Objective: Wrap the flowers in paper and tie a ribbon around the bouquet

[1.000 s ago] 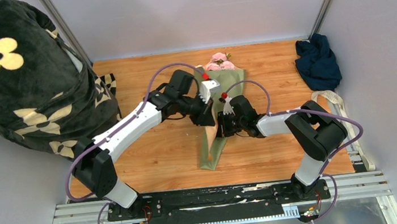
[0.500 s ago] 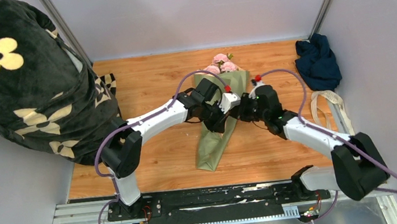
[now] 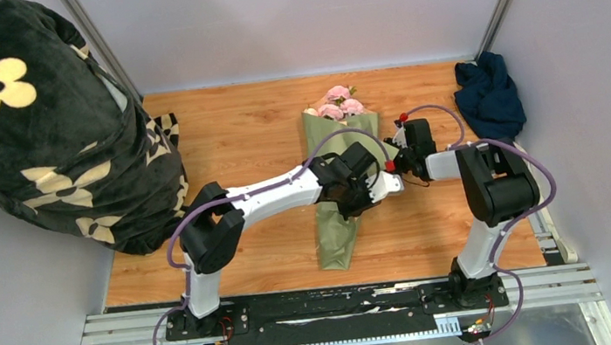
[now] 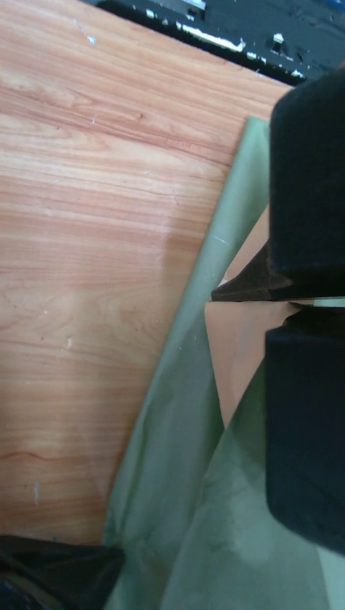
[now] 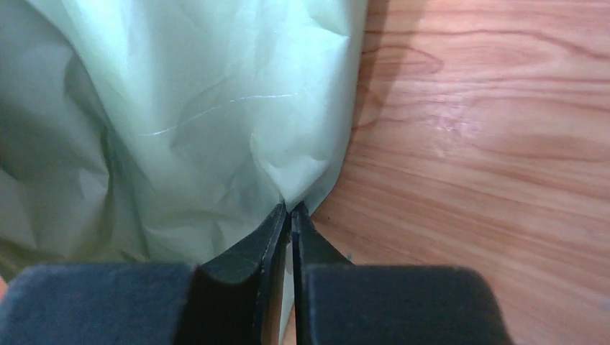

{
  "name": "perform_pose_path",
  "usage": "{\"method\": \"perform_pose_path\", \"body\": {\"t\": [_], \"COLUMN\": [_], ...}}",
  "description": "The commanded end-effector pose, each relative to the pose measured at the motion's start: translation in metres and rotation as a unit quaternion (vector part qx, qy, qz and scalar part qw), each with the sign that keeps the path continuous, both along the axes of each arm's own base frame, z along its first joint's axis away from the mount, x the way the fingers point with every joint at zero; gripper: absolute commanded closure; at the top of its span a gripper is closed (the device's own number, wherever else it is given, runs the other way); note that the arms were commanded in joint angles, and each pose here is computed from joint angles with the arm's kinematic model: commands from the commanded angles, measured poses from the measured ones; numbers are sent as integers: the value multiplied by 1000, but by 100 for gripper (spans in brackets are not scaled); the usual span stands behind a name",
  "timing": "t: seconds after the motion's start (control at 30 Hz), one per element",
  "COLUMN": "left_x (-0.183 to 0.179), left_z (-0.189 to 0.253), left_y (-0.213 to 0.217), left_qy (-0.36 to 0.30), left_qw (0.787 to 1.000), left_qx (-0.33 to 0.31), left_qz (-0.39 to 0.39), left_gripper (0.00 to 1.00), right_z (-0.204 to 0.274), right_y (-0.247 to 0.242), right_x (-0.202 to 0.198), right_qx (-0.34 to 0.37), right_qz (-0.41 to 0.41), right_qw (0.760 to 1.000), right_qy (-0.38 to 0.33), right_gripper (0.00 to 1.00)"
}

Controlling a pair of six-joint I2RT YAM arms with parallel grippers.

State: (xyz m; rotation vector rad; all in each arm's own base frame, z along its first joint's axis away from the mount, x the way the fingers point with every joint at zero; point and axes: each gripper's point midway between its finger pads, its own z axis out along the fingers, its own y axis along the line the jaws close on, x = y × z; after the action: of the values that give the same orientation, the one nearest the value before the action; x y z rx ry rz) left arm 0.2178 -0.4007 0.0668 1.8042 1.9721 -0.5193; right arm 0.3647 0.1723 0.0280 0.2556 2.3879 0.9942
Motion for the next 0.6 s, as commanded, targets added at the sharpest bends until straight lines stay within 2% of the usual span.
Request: {"method": "perform_pose_path", "body": {"t": [0.0, 0.13, 0.2, 0.37, 0.43, 0.5, 0.57], "left_x": [-3, 3, 5, 4, 5, 5, 5], "left_z": [-13, -41, -55, -68, -68, -67, -66], "left_y": [-15, -16, -9, -2, -1, -2, -2], "left_qy": [-32, -30, -36, -37, -40, -40, -40], "left_qw": [998, 997, 995, 994, 993, 994, 994], "left_qx": [31, 60, 82, 98, 100, 99, 98], "left_qz": [-37, -35, -34, -38, -38, -38, -40], "left_gripper": [100, 100, 100, 100, 100, 100, 100], "right_z": [12, 27, 35, 80, 109, 133, 153], "right_y": [22, 17, -2, -61, -68, -59, -46], "right_x": [0, -6, -14, -23, -28, -39, -48], "right_qx": [56, 29, -11, -48, -49, -37, -13], "right_qz": [41, 59, 52, -13, -5, 40, 91], "right_qw": [997, 997, 998, 997, 995, 992, 986], "right_qy": [-29, -36, -32, -51, -83, -113, -139], "right_gripper": [91, 85, 78, 61, 48, 33, 30]}}
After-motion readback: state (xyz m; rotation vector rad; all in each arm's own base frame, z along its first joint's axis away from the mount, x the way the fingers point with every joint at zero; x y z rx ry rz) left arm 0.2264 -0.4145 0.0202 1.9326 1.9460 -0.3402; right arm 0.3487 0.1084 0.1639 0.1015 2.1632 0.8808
